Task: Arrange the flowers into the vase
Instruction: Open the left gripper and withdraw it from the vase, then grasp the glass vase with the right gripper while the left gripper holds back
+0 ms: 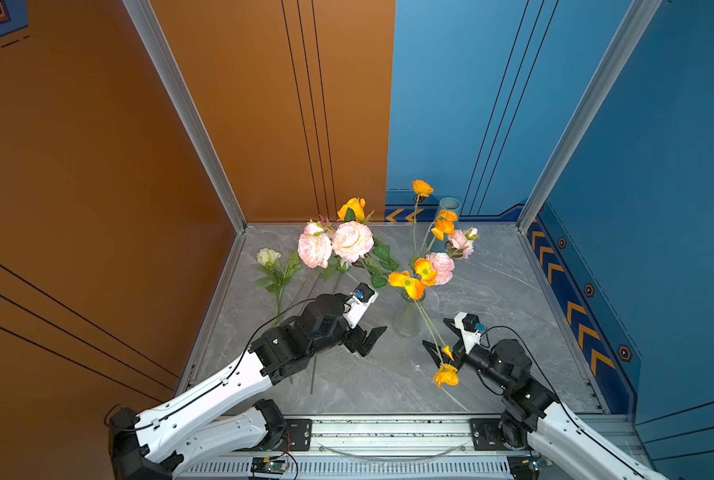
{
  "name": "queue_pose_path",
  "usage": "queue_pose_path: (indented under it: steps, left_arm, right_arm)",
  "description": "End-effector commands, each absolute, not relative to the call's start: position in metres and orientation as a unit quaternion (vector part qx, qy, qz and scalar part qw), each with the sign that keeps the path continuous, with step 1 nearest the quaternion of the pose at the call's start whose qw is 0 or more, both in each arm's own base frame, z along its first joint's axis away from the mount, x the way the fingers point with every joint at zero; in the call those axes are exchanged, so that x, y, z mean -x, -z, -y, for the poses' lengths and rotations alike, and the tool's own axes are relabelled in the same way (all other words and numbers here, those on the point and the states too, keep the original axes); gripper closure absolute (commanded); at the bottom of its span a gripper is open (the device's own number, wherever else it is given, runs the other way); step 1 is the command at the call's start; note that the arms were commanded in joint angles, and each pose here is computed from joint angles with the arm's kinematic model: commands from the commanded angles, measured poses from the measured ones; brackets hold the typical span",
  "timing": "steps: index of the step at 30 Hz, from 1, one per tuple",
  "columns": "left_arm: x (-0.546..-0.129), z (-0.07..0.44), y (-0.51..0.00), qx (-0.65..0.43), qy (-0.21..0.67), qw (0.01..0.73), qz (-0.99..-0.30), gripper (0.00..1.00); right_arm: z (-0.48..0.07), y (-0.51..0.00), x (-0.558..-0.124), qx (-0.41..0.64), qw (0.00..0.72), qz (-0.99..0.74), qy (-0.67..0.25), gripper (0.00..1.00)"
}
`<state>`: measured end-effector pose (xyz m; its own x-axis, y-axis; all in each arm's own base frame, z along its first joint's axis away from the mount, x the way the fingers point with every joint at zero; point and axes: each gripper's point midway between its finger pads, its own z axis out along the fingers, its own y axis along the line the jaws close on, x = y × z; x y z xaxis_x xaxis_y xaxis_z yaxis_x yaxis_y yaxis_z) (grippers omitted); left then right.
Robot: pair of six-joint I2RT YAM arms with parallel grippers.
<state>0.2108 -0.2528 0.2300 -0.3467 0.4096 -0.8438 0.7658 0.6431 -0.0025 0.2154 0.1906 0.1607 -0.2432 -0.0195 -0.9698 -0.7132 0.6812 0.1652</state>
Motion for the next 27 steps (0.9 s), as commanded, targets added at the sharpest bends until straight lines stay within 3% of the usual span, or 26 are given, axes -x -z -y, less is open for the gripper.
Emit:
queue_pose_path:
  steps: [1,9,13,27]
  left_arm:
    - [-0.198,0.256,-0.215,-0.42,0.208,0.406,-0.785,0.02]
    - [-0.22,0.285,-0.217,-0.501,0.208,0.492,-0.681,0.02]
    - [-0.231,0.286,-0.225,-0.474,0.272,0.499,-0.673,0.02]
    - [-0.228,0.282,-0.227,-0.477,0.251,0.524,-0.659,0.02]
  right_arm:
    - [-0.207,-0.201,-0.229,0.276,0.615,-0.667,-0.317,0.0]
    - [-0.223,-0.227,-0.263,0.272,0.645,-0.646,-0.304,0.0]
    - [-0.233,-0.225,-0.273,0.285,0.631,-0.652,-0.307,0.0]
    - [-0.253,-0.21,-0.308,0.285,0.632,-0.654,-0.302,0.0]
